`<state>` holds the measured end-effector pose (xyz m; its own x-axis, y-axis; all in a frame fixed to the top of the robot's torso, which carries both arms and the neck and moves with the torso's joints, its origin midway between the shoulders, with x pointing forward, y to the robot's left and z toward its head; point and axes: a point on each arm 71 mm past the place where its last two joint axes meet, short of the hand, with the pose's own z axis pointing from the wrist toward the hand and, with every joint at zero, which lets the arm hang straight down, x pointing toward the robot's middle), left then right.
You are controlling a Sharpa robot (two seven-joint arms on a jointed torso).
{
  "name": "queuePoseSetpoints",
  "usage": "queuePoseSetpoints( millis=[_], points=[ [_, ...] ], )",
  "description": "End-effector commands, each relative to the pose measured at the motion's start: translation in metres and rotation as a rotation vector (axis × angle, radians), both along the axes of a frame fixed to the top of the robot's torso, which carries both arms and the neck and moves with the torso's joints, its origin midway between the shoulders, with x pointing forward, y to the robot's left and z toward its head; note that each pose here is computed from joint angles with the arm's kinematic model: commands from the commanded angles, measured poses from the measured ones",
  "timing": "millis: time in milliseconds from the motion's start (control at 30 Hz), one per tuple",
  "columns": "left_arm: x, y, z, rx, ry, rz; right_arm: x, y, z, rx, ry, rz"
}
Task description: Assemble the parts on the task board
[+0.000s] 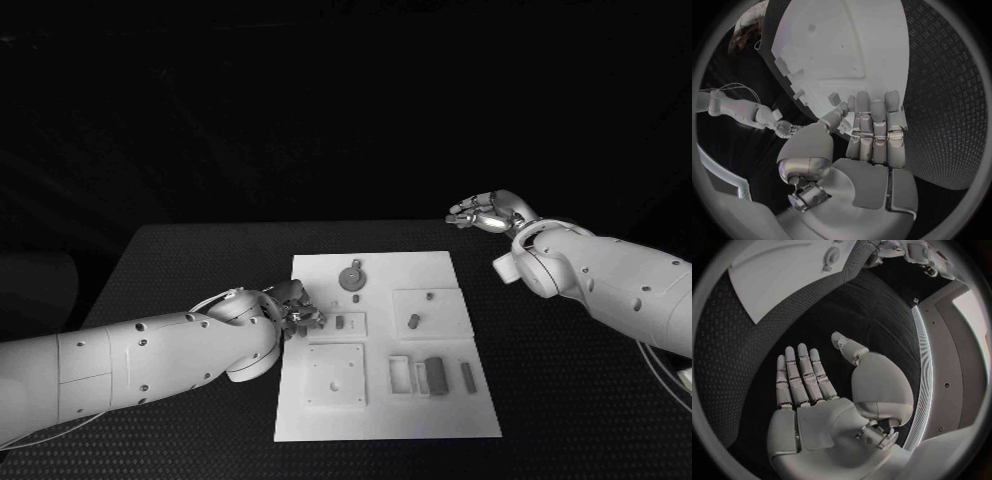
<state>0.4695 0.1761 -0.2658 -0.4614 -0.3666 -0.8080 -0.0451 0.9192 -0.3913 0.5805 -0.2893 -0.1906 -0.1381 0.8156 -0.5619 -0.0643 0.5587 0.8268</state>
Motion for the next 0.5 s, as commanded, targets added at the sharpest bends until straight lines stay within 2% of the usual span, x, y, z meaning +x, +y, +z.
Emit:
queuePoseSetpoints(
  millis=[33,500],
  points=[
    [-0.0048,-0.0031,-0.0063,0.026,0.049,-0.025,-0.0004,0.0019,0.0,0.005,-0.001,0.021],
    [-0.0045,-0.0023,-0.0074,0.036,0.06,-0.025,-0.0009,0.0021,-0.0001,0.007,0.003,0.029]
  ],
)
